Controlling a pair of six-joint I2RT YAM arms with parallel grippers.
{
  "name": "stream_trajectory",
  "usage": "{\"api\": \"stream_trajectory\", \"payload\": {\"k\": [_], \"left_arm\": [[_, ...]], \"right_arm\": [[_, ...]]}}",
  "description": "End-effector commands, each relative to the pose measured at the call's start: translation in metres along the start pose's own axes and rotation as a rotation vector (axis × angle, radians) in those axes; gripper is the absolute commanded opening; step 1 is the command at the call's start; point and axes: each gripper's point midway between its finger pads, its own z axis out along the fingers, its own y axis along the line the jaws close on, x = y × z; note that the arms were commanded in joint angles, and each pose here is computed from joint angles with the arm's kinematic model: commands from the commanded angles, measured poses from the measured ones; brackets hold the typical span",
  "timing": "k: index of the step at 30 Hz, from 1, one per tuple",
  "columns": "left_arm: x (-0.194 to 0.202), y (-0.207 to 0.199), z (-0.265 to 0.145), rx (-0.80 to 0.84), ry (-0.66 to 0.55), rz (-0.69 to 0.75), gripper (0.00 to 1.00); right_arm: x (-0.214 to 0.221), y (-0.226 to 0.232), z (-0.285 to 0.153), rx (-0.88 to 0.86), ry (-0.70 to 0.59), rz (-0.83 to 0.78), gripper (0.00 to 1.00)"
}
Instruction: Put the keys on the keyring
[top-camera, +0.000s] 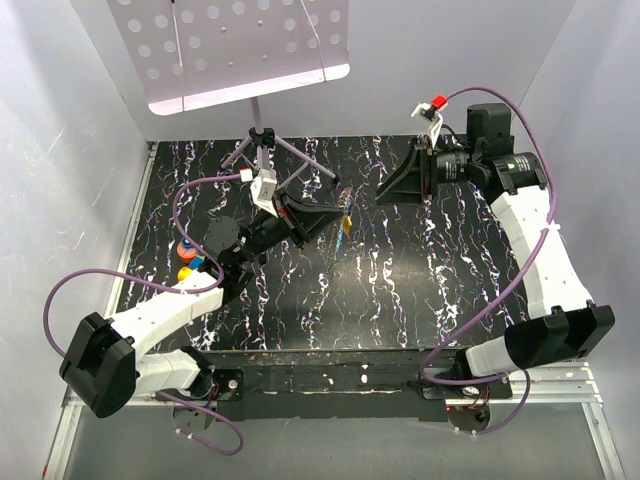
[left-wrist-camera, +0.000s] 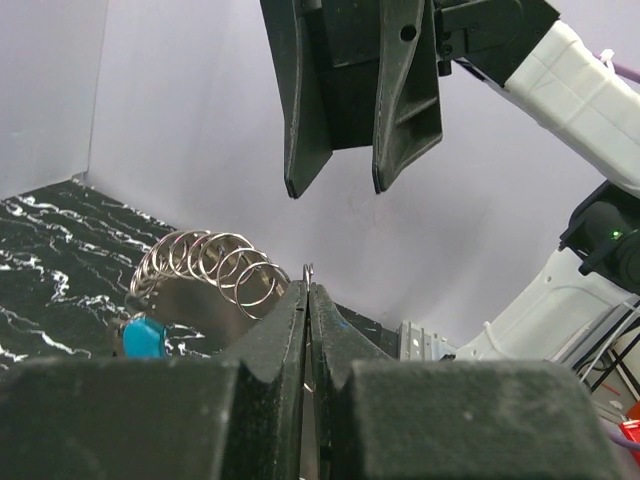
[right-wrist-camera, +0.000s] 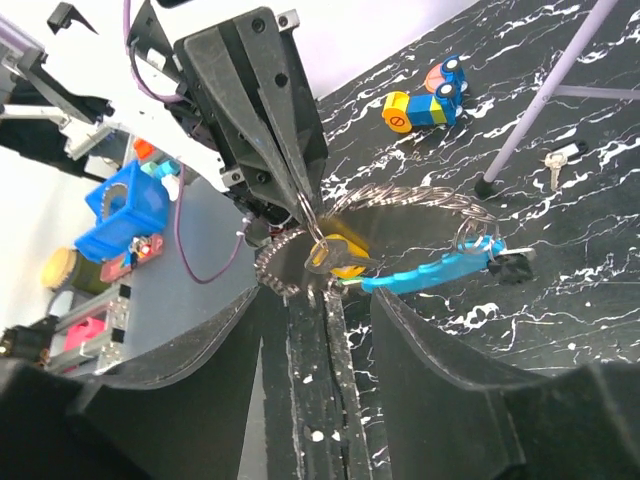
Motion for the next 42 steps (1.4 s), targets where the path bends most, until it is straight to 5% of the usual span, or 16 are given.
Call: {"api": "stream_trajectory", "payload": {"k": [1, 4, 8, 9, 14, 16, 18, 26, 42], "left_arm": [[-0.042, -0.032, 0.005, 0.131, -0.112, 0.093, 0.0], [-0.043, -0.042, 0.004, 0.19, -0.115, 0.137, 0.0], [-0.04, -0.052, 0.001, 0.264, -0.106, 0.233, 0.0], [-0.039, -0.054, 0.0, 0.272, -0.104, 0.26, 0.0], [-0.033, -0.054, -0.006, 0.29, -0.086, 0.388, 0.0], [-0.034, -0.056, -0.008, 0.297, -0.089, 0.418, 0.0], [-0.035, -0.057, -0.01, 0.3, -0.098, 0.438, 0.0], [-0.036, -0.056, -0.007, 0.307, -0.117, 0.452, 0.0], [-0.033, -0.042, -0.008, 0.254, -0.194, 0.386, 0.0]], "right_arm": [[0.009, 0.026, -0.006, -0.06, 0.005, -0.206, 0.53], [0.02, 0.037, -0.002, -0.095, 0.035, -0.297, 0.41], [0.029, 0.062, 0.003, -0.189, 0.067, -0.508, 0.02], [0.028, 0.067, 0.003, -0.214, 0.062, -0.552, 0.01], [0.026, 0.077, 0.003, -0.285, 0.028, -0.676, 0.04], [0.031, 0.078, 0.003, -0.301, 0.025, -0.711, 0.24], [0.034, 0.079, 0.003, -0.312, 0.02, -0.711, 0.32], [0.039, 0.071, 0.003, -0.284, 0.073, -0.573, 0.33], [0.039, 0.082, 0.026, -0.37, 0.126, -0.602, 0.32]]}}
